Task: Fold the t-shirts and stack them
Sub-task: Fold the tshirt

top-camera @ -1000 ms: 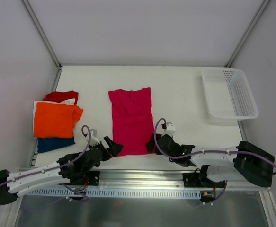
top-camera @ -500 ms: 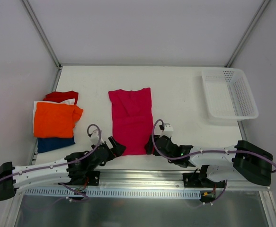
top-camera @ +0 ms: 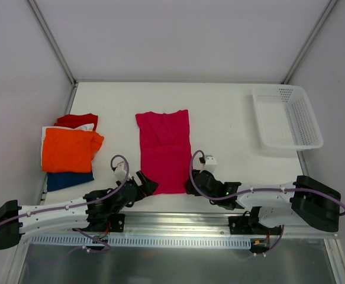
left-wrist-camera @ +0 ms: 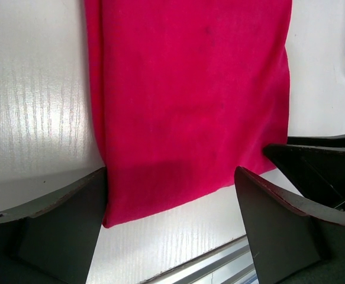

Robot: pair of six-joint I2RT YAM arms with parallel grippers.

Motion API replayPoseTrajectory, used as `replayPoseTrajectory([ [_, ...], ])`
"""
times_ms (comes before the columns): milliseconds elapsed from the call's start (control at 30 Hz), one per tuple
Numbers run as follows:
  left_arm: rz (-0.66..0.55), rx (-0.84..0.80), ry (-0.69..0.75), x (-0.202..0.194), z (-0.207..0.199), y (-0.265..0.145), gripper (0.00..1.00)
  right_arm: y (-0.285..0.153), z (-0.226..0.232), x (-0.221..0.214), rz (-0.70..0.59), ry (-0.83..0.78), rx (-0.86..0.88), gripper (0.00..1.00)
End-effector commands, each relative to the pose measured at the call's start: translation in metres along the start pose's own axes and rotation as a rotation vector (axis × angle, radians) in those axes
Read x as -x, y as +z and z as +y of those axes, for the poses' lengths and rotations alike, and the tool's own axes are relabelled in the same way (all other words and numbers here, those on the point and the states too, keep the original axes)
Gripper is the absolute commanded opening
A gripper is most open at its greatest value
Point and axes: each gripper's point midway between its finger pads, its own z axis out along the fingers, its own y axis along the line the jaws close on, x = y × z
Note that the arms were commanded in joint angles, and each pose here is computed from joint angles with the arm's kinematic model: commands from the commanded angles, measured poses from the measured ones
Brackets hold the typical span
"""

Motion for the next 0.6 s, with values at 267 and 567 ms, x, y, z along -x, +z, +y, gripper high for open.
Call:
replayPoseTrajectory([
  [267,0.081,0.151,0.129,-0.022,0.048,0.001,0.55,0.004,0.016,0.002,0.006,0.013,0.027,0.43],
  [567,0.108,0.186,0.145,-0.028,0.054,0.002,0.0,0.004,0.016,-0.001,0.012,-0.001,0.023,0.03],
])
